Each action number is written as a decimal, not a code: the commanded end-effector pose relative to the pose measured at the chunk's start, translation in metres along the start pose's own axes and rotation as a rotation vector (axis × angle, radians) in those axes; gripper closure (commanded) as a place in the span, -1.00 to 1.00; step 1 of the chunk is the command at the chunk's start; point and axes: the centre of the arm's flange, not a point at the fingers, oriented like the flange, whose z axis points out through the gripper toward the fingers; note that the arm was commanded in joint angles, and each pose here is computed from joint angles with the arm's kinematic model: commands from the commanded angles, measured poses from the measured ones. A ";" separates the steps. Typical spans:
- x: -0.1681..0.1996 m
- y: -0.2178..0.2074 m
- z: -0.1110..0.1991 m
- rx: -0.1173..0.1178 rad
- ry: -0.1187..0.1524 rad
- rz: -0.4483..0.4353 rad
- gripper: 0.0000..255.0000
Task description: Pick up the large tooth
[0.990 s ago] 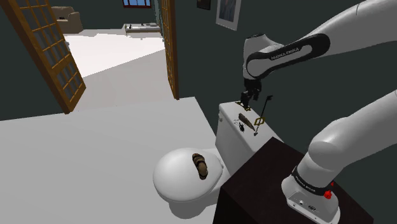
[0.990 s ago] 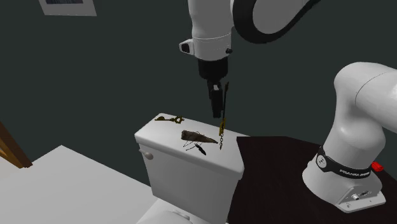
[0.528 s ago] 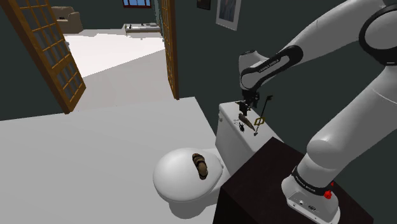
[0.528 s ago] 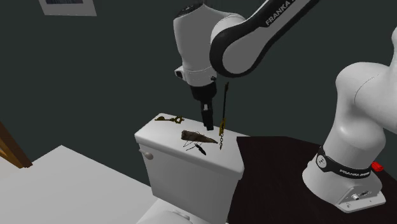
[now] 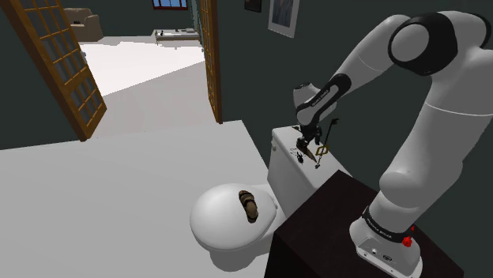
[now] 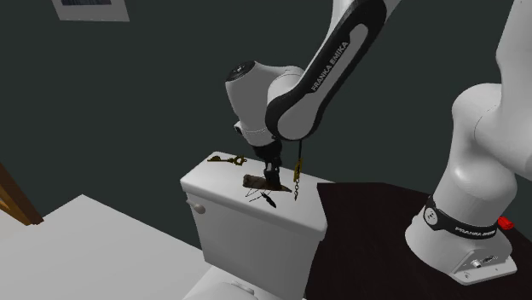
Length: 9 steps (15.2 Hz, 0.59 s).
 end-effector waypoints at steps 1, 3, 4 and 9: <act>0.003 0.001 0.013 -0.002 -0.004 0.003 -1.00; 0.006 -0.002 0.023 -0.002 -0.004 0.003 -1.00; 0.007 -0.003 0.028 -0.002 -0.004 0.003 -1.00; 0.010 -0.006 0.041 -0.002 -0.004 0.003 1.00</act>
